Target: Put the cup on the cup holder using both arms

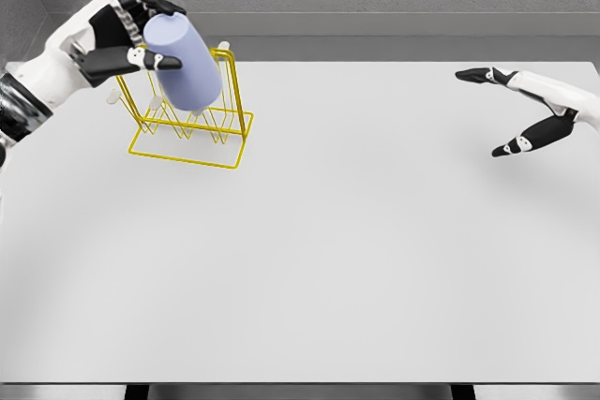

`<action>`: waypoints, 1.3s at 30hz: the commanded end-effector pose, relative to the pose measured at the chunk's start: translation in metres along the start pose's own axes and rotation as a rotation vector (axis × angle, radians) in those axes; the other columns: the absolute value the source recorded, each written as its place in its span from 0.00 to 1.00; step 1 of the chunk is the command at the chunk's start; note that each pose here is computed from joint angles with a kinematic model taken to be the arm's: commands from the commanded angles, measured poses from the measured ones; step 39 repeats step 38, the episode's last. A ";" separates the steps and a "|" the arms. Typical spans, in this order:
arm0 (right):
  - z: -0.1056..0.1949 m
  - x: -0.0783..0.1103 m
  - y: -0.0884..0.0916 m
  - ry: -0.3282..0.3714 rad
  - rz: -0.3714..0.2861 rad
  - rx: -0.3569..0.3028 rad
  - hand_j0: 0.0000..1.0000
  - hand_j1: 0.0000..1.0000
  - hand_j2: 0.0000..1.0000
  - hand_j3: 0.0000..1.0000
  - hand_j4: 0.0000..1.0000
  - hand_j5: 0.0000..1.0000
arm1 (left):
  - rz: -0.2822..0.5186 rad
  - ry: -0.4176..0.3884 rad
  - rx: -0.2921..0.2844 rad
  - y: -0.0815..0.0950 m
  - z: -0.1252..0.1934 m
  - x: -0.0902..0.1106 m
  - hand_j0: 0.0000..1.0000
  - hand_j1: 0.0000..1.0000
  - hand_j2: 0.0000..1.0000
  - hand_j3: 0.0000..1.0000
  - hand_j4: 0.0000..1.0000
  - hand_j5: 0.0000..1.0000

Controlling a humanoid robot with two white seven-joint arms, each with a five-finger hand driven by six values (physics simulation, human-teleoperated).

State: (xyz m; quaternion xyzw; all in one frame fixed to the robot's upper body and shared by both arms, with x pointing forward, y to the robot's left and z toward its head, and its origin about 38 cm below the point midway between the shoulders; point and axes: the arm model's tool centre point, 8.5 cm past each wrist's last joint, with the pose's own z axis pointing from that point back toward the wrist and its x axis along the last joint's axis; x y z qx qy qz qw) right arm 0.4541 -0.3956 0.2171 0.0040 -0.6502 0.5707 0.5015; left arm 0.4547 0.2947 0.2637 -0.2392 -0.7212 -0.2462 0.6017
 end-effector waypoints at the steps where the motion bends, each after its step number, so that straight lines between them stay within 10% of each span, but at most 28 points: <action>1: 0.000 0.000 -0.001 -0.002 -0.006 -0.005 1.00 1.00 1.00 1.00 1.00 1.00 | 0.003 -0.002 -0.003 -0.002 -0.002 -0.001 0.42 0.42 0.42 0.42 0.42 0.42; 8: 0.000 0.000 -0.001 -0.002 -0.006 -0.007 1.00 1.00 1.00 1.00 1.00 1.00 | 0.014 0.020 0.000 -0.003 0.001 -0.008 0.46 0.46 0.46 0.46 0.46 0.46; 12: 0.000 0.000 -0.001 -0.002 -0.006 -0.005 1.00 1.00 1.00 1.00 1.00 1.00 | 0.022 0.034 -0.004 -0.004 0.001 -0.007 0.89 0.89 0.89 0.89 0.89 0.89; 39: 0.000 0.000 -0.001 -0.002 -0.006 -0.007 1.00 1.00 1.00 1.00 1.00 1.00 | 0.119 0.044 -0.066 -0.014 0.084 0.005 1.00 1.00 1.00 1.00 1.00 1.00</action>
